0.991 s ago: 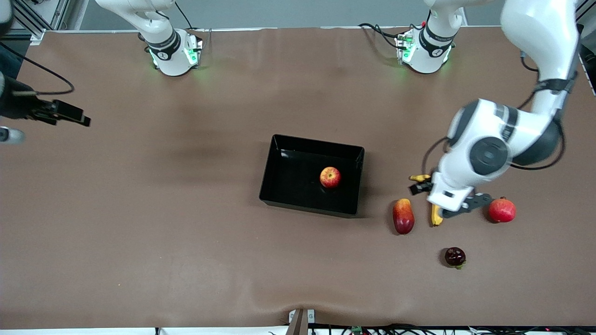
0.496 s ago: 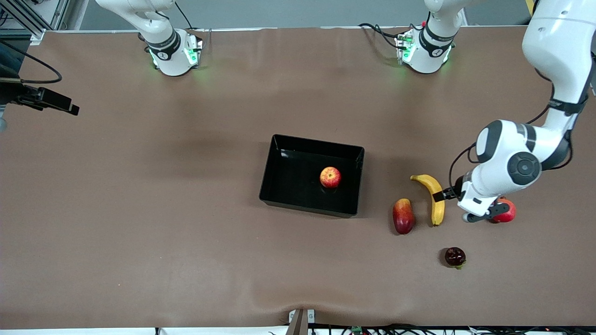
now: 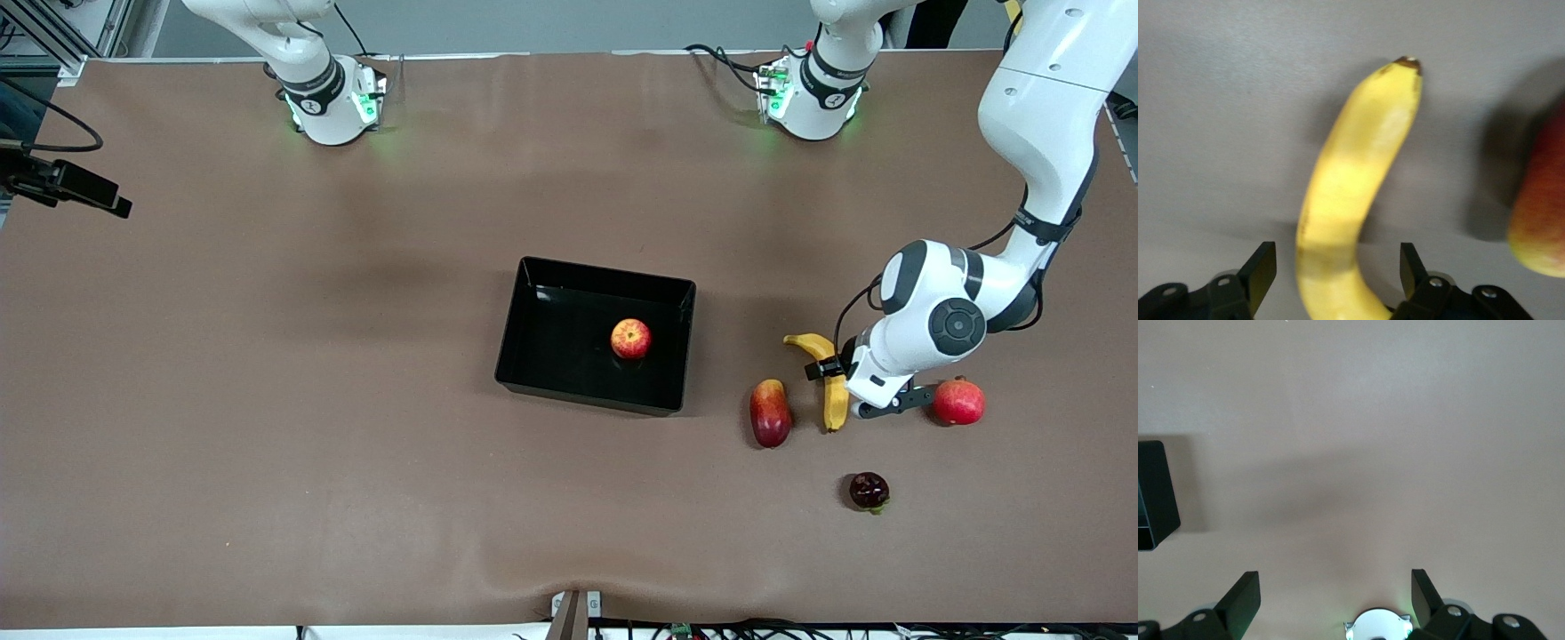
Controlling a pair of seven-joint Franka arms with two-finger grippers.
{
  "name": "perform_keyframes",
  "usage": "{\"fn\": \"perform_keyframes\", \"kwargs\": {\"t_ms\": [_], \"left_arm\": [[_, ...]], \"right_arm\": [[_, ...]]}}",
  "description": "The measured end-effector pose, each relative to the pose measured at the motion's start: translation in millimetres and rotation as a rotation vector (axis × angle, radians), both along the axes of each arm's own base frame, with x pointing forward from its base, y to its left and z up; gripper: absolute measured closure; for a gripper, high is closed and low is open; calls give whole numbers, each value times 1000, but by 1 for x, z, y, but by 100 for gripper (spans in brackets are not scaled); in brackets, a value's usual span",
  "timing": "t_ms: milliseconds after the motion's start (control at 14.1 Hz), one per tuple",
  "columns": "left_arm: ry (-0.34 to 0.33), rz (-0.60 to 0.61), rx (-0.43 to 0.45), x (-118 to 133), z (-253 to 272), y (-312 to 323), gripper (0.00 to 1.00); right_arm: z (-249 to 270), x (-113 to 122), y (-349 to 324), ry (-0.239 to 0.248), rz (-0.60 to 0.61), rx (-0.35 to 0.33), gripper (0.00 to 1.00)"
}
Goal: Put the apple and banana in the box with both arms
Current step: 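Grasp the yellow banana with the left gripper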
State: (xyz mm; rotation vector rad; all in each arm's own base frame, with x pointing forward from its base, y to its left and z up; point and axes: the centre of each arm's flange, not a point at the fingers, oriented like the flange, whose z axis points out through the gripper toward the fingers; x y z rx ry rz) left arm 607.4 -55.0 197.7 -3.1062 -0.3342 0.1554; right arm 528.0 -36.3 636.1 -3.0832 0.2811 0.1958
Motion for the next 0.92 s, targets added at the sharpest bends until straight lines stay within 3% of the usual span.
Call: {"fn": "perform_keyframes", "kwargs": {"t_ms": [283,496,708,920], "left_arm": [[-7,2,-9,-2,-17,9,29],[-15,-3,-16,-1,-17,6,61],[-13,-44,-5,2,15,-18,61],[-24,-118,41,-7,89,-69,61]], "right_arm": [[2,5,6,-35,10,-3,0],[2,5,9,-36,16,-3,0],[1,6,9,-34,17,-3,0],[-3,8,9,-27,16,-3,0]]}}
